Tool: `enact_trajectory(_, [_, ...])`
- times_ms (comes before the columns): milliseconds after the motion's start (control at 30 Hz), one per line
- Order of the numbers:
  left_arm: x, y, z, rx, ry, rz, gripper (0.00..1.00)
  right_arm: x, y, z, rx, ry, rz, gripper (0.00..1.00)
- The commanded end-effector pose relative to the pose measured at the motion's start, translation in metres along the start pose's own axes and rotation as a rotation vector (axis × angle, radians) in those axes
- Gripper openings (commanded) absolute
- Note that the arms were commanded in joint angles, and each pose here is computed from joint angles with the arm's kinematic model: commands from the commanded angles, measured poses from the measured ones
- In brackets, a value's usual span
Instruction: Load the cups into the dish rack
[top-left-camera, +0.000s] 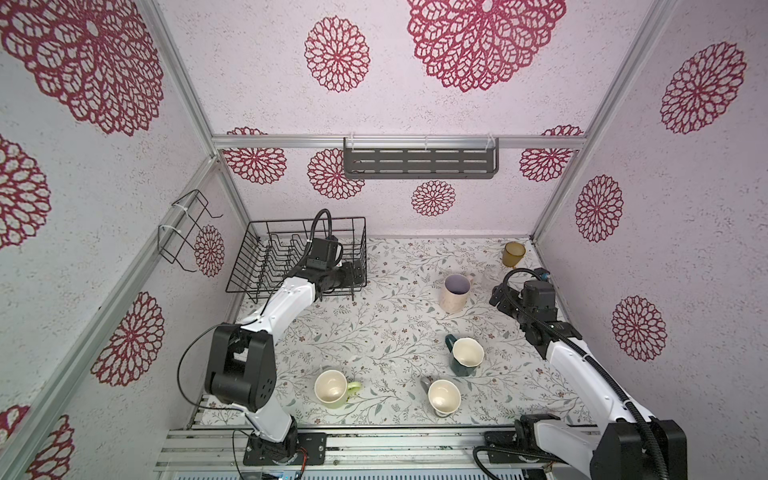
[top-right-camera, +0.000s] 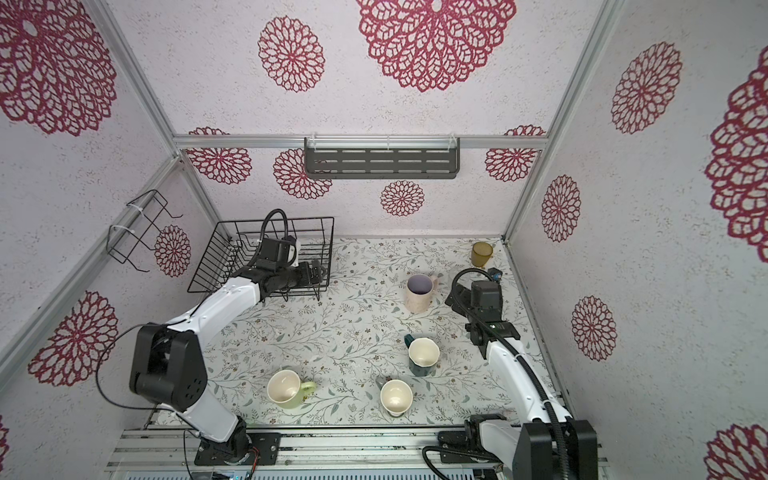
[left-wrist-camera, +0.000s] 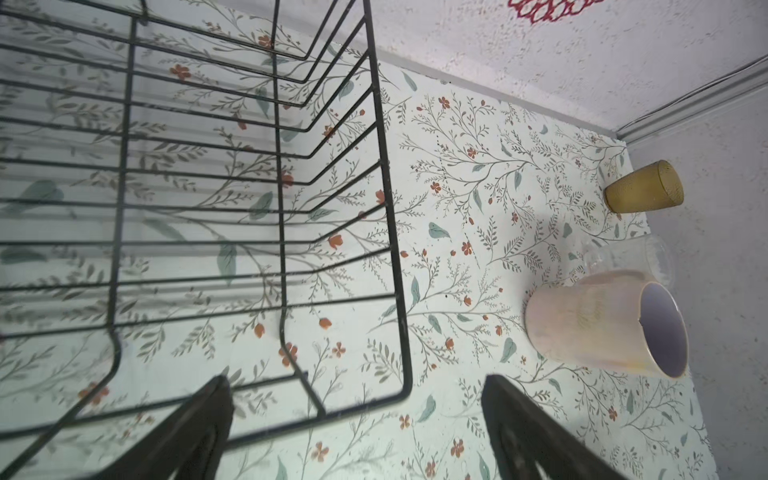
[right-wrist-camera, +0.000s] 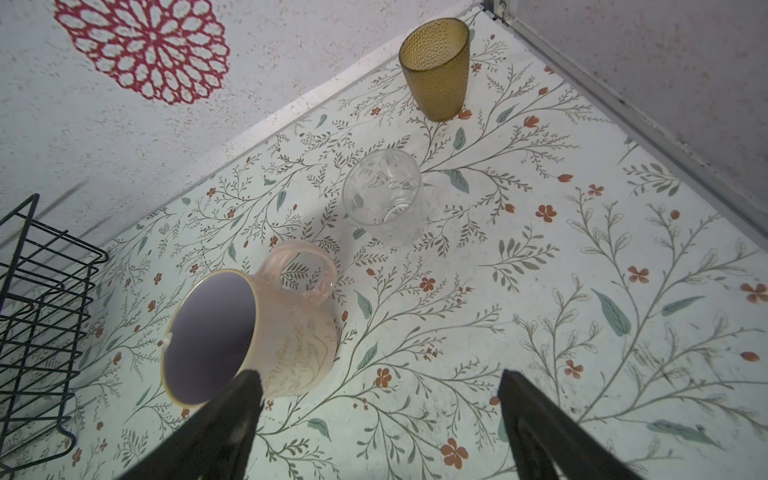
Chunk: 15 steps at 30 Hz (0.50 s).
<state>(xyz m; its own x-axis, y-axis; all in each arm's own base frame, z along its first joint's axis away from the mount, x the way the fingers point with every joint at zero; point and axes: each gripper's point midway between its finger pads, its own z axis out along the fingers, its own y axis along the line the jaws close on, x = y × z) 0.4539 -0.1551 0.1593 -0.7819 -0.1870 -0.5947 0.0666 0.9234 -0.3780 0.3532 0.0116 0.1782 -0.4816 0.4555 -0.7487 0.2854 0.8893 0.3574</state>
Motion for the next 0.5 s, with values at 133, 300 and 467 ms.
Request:
enact_trajectory(133, [0.012,-0.037,0.036,0.044,0.133,0.118,0.97,-0.020,0.013,-0.020,-0.046,-0.036,-0.008,0.92])
enact_trajectory(300, [0.042,-0.051,0.066,0.078,0.239,0.129,0.97,-0.025,0.016,-0.031,-0.061,-0.052,-0.019,0.92])
enact_trajectory(467, [0.066,-0.088,0.065,0.156,0.313,0.156,0.91,-0.028,0.017,-0.040,-0.075,-0.067,-0.012,0.92])
